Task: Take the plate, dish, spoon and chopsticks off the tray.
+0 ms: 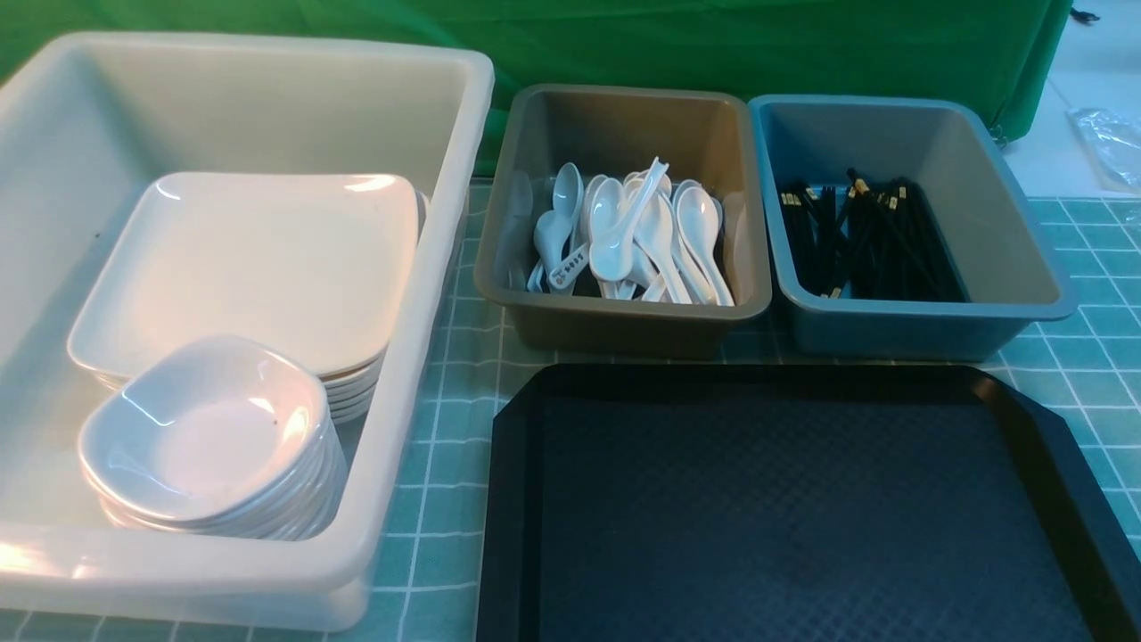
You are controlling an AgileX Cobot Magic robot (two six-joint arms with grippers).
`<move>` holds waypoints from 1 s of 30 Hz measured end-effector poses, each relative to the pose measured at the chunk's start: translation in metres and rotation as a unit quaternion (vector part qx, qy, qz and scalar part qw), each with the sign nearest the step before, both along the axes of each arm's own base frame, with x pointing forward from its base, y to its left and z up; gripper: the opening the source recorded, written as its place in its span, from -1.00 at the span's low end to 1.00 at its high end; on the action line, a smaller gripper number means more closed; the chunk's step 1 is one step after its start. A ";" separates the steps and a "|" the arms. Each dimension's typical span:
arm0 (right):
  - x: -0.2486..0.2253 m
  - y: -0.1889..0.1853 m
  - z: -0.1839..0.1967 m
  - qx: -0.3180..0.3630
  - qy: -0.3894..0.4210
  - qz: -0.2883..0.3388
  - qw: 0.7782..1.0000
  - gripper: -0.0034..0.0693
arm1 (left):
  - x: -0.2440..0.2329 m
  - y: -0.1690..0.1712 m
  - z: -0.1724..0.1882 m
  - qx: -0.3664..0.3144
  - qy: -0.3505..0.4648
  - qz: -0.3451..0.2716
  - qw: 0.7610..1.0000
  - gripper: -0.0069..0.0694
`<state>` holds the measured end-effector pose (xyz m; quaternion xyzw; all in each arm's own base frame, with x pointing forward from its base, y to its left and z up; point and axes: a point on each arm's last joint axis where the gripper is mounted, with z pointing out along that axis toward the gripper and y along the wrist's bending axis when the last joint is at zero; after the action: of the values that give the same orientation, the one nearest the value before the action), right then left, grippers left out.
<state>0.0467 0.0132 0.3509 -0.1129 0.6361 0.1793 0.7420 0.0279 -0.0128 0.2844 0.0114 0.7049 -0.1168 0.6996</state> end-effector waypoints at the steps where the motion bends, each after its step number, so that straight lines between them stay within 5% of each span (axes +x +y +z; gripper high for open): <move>1: 0.000 0.000 0.000 0.000 0.000 0.000 1.000 -0.51 | 0.002 0.001 -0.004 0.003 0.000 0.009 1.000 -0.79; 3: 0.000 0.000 0.000 0.000 0.000 0.000 1.000 -0.51 | 0.011 0.004 -0.024 0.013 0.010 0.043 0.999 -0.79; 4: 0.000 0.000 0.000 0.000 0.000 0.000 1.000 -0.51 | 0.018 0.008 -0.042 0.026 0.026 0.146 0.989 -0.79; 5: 0.000 0.000 0.000 0.000 0.000 0.000 1.000 -0.51 | 0.018 0.008 -0.045 0.028 0.025 0.072 0.997 -0.79; 9: 0.000 0.000 0.000 0.000 0.000 0.000 1.000 -0.51 | 0.027 0.012 -0.089 0.060 0.068 0.094 0.991 -0.79; 30: 0.000 0.000 0.000 0.000 0.001 -0.001 1.000 -0.38 | 0.027 0.014 -0.092 0.086 0.066 0.099 0.989 -0.79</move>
<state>0.0468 0.0130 0.3507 -0.1122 0.6371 0.1789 0.7413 0.0552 0.0008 0.1929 -0.0061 0.7543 0.0138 0.6564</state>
